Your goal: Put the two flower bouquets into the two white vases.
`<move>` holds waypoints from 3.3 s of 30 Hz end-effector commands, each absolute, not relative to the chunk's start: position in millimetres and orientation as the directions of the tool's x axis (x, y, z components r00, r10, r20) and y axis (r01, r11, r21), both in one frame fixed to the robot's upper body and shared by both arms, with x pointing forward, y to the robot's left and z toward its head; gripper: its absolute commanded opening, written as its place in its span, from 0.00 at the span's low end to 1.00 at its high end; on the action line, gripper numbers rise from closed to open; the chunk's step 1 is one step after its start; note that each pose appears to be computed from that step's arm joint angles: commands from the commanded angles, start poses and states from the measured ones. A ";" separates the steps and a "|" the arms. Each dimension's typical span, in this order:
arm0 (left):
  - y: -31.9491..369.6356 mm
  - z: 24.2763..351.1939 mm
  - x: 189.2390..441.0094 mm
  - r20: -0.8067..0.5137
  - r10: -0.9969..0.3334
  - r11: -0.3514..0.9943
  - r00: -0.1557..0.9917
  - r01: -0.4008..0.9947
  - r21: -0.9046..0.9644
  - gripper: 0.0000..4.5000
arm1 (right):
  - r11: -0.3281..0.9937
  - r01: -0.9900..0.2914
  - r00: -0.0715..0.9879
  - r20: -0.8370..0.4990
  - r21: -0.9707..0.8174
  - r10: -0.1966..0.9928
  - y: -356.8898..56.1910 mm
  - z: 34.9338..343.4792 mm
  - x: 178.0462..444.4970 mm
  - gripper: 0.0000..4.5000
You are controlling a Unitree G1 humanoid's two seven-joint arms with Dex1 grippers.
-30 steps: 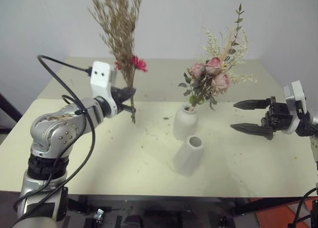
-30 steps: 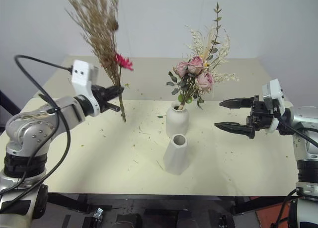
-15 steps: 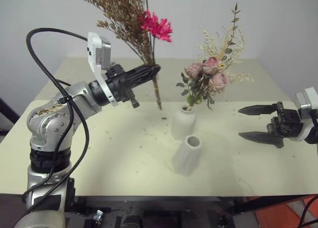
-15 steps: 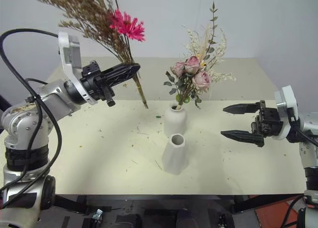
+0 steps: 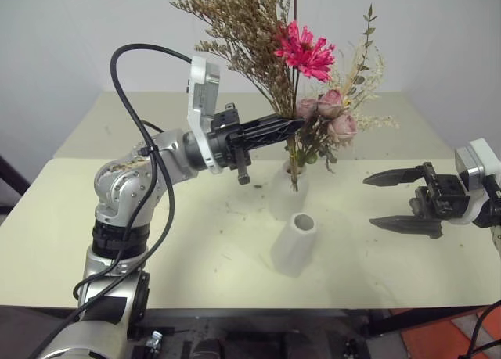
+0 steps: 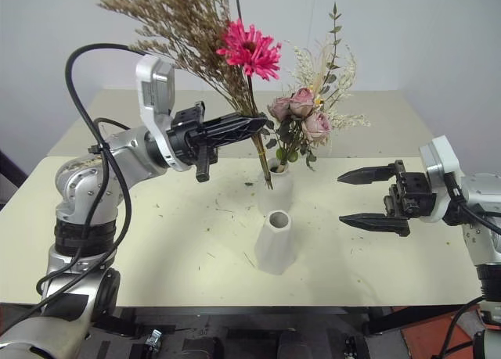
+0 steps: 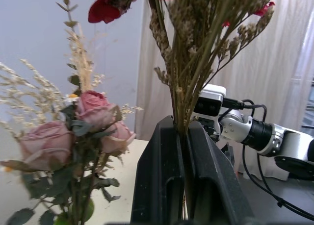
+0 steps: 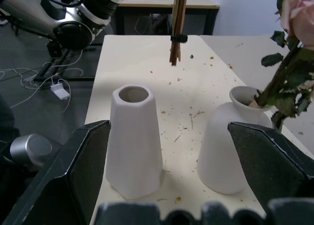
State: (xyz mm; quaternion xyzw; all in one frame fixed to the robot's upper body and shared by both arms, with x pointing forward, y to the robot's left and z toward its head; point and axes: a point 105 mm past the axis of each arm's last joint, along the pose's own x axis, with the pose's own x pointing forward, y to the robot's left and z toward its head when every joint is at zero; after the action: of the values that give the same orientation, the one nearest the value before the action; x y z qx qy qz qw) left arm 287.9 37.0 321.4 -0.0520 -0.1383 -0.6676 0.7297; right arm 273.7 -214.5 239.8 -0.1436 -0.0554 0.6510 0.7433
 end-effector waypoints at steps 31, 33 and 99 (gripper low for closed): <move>1.6 301.7 265.5 0.119 -0.988 -0.070 -0.094 0.978 0.195 0.00 | 0.072 -0.945 0.126 -0.152 -0.320 0.980 -222.2 248.3 260.9 1.00; 2.0 301.2 265.8 0.112 -0.989 -0.070 -0.094 0.977 0.199 0.00 | 0.069 -0.944 0.123 -0.151 -0.322 0.981 -220.8 249.5 260.4 1.00; 21.9 263.3 268.3 -0.058 -0.997 -0.050 -0.042 0.989 0.140 0.98 | 0.075 -0.936 0.131 -0.142 -0.344 0.981 -196.1 255.8 261.7 1.00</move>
State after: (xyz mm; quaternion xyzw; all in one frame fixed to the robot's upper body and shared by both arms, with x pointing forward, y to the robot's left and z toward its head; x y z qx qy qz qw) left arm 273.8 21.2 255.7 0.0575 -0.0118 -0.7202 0.6913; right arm 263.1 -195.3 244.7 -0.1644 -0.0435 0.6601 0.7316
